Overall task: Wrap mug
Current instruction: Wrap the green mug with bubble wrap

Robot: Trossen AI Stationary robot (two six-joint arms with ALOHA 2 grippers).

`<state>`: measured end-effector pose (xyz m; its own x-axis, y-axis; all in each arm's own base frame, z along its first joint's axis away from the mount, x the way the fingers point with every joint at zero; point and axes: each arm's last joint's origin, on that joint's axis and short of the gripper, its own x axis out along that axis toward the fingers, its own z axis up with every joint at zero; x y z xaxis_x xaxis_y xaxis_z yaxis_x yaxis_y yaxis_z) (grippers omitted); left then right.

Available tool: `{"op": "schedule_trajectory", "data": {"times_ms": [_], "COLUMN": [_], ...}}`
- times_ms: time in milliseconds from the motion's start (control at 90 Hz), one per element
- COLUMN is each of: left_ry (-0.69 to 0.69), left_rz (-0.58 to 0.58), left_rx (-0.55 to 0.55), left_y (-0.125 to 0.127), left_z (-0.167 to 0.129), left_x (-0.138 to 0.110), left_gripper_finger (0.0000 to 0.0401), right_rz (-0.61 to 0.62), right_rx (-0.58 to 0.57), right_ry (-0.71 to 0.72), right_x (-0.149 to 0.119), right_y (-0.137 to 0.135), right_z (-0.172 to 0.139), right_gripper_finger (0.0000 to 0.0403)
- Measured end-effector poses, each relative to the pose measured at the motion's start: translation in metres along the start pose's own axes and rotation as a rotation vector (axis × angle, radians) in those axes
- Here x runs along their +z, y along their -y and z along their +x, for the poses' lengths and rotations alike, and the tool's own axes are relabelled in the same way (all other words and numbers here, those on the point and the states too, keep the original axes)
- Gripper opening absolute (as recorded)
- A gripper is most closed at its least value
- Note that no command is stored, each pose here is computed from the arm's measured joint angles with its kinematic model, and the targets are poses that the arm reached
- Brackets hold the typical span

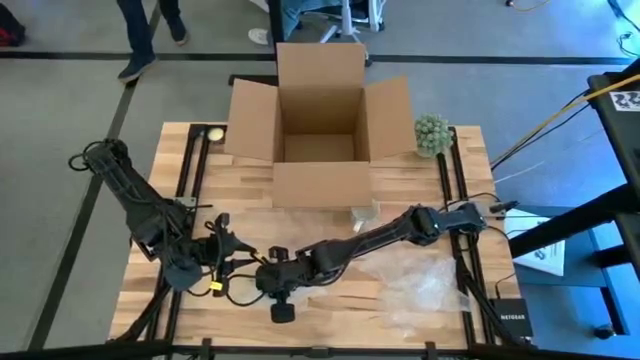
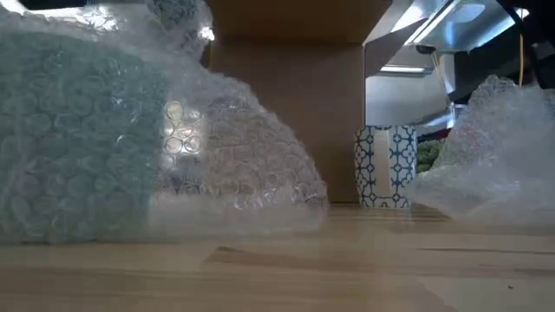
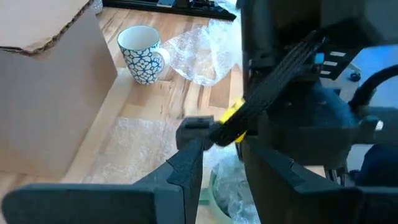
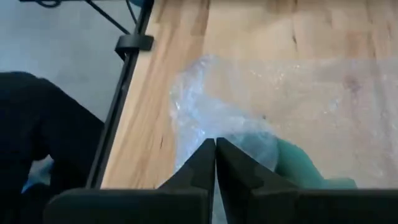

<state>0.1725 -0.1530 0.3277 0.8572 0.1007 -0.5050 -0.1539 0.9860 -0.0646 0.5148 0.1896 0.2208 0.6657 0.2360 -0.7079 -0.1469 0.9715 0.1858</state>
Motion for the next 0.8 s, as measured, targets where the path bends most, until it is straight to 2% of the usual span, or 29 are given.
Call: {"op": "schedule_trajectory", "data": {"times_ms": [256, 567, 800], "left_ry": [-0.002, 0.003, 0.004], "left_rz": [0.003, 0.005, 0.001], "left_rx": [-0.001, 0.006, 0.006], "left_y": [0.0, 0.0, 0.001], "left_z": [0.0, 0.001, 0.001], "left_x": [0.0, 0.0, 0.0], "left_gripper_finger": [0.0098, 0.0098, 0.0098], "right_rz": [0.012, 0.022, 0.044], "right_rx": [-0.041, -0.057, -0.063], "right_ry": [-0.12, -0.168, -0.187], "right_x": [-0.021, -0.032, -0.032], "right_y": [0.012, 0.022, 0.024], "right_z": [0.024, 0.04, 0.036], "right_gripper_finger": [0.0001, 0.0001, 0.0001]}}
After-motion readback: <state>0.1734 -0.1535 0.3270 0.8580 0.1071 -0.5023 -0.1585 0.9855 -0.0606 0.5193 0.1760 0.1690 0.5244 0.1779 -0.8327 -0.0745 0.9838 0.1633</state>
